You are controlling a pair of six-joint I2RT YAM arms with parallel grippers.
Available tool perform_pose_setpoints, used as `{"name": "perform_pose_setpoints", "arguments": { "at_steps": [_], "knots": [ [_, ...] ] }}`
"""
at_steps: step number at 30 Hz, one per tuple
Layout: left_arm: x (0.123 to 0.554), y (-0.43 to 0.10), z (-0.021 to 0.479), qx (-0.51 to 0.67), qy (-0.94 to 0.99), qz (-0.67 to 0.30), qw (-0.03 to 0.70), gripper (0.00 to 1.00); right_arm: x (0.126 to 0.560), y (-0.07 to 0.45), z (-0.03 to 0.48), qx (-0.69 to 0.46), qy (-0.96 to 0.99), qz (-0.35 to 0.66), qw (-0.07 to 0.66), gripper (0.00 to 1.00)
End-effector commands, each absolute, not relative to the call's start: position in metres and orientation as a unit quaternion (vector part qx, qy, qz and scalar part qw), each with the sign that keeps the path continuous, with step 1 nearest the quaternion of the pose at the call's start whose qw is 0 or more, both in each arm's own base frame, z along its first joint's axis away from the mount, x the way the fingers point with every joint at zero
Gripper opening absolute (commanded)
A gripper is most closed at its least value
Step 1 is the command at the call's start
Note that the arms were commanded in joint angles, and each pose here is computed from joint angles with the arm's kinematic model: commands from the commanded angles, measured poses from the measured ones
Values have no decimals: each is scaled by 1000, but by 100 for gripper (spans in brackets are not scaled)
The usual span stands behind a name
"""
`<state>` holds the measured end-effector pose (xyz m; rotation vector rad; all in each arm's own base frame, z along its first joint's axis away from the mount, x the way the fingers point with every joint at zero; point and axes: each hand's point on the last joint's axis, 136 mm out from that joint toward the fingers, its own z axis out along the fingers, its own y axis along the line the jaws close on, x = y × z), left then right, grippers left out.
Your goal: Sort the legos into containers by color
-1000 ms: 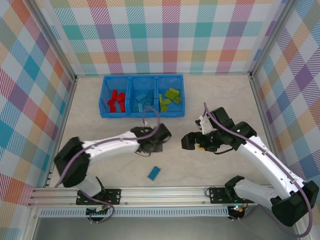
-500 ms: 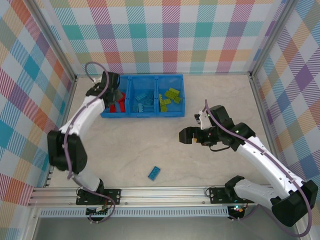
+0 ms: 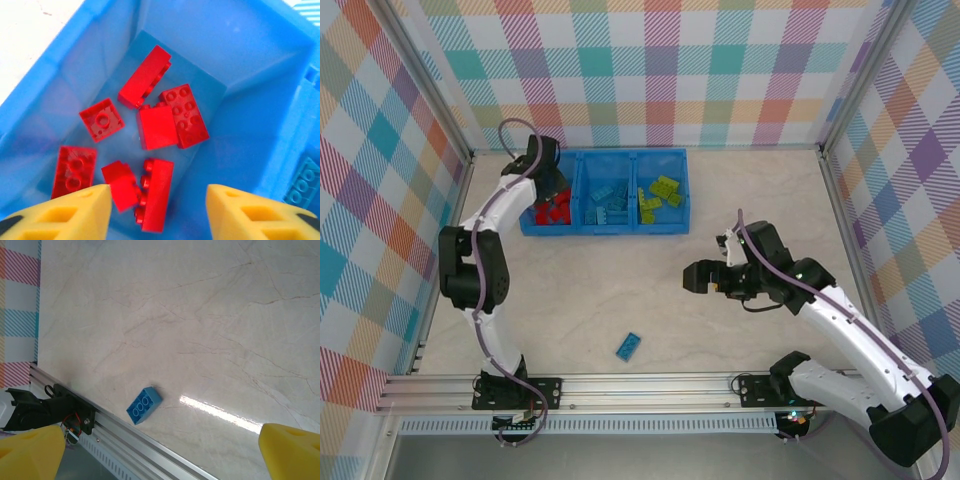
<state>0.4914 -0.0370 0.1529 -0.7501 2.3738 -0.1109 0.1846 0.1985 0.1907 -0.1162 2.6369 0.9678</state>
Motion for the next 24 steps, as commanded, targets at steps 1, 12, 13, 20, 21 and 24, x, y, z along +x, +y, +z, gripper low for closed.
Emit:
{"name": "perform_pose_setpoints", "arguments": {
  "at_steps": [1, 12, 13, 20, 21, 24],
  "knots": [
    [465, -42, 204, -284, 885, -84, 359, 57, 191, 202, 183, -26, 932, 320, 169, 100],
    [336, -91, 275, 34, 904, -62, 422, 80, 135, 256, 115, 1, 977, 192, 88, 93],
    [322, -92, 269, 62, 904, -60, 419, 81, 130, 264, 110, 7, 979, 185, 82, 94],
    [272, -61, 231, 118, 887, 8, 447, 81, 111, 327, 74, 40, 989, 141, 35, 97],
    [269, -59, 227, 118, 888, 12, 443, 81, 109, 332, 70, 41, 990, 129, 28, 98],
    [265, -59, 223, 118, 889, 8, 442, 82, 103, 342, 59, 48, 995, 90, 14, 100]
  ]
}}
